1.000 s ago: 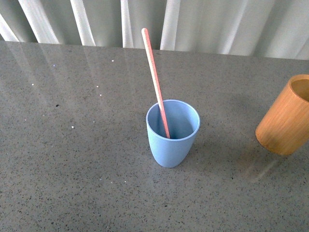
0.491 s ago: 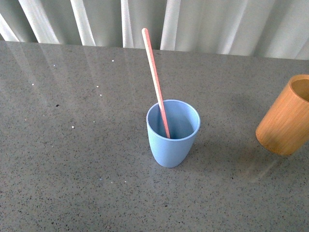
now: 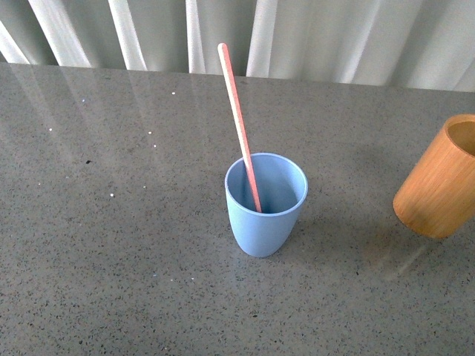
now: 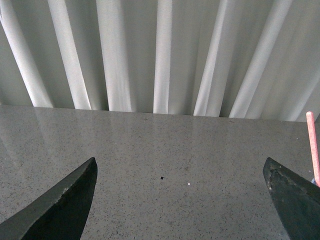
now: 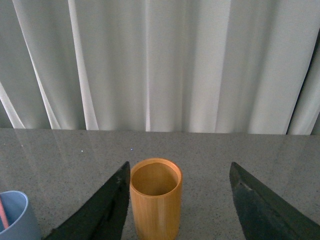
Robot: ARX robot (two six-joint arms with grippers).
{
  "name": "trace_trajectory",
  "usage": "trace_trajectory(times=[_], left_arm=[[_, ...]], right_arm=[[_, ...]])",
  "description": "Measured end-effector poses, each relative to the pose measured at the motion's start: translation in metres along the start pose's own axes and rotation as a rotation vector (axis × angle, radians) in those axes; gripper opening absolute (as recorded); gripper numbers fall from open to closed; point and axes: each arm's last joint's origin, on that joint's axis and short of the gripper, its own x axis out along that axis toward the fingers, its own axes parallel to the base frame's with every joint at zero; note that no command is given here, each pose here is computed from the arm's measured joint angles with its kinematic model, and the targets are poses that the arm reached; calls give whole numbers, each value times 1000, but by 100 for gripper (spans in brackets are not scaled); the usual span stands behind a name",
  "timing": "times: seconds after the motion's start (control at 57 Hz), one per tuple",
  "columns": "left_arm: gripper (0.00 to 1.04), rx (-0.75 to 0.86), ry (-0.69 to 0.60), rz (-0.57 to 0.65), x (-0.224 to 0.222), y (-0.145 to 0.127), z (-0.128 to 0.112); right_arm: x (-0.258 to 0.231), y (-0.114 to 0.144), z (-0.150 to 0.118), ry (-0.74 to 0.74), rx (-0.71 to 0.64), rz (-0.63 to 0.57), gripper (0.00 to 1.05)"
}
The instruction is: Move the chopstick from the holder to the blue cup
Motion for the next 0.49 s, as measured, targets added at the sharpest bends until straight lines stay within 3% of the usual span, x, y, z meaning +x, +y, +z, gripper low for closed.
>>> trace_trajectory(times=[0.175, 0.491], left_arm=[[98, 0, 0, 0, 0, 0, 0], [98, 0, 0, 0, 0, 0, 0]], right_arm=[[0, 0, 0, 0, 1, 0, 96], [0, 0, 0, 0, 1, 0, 95]])
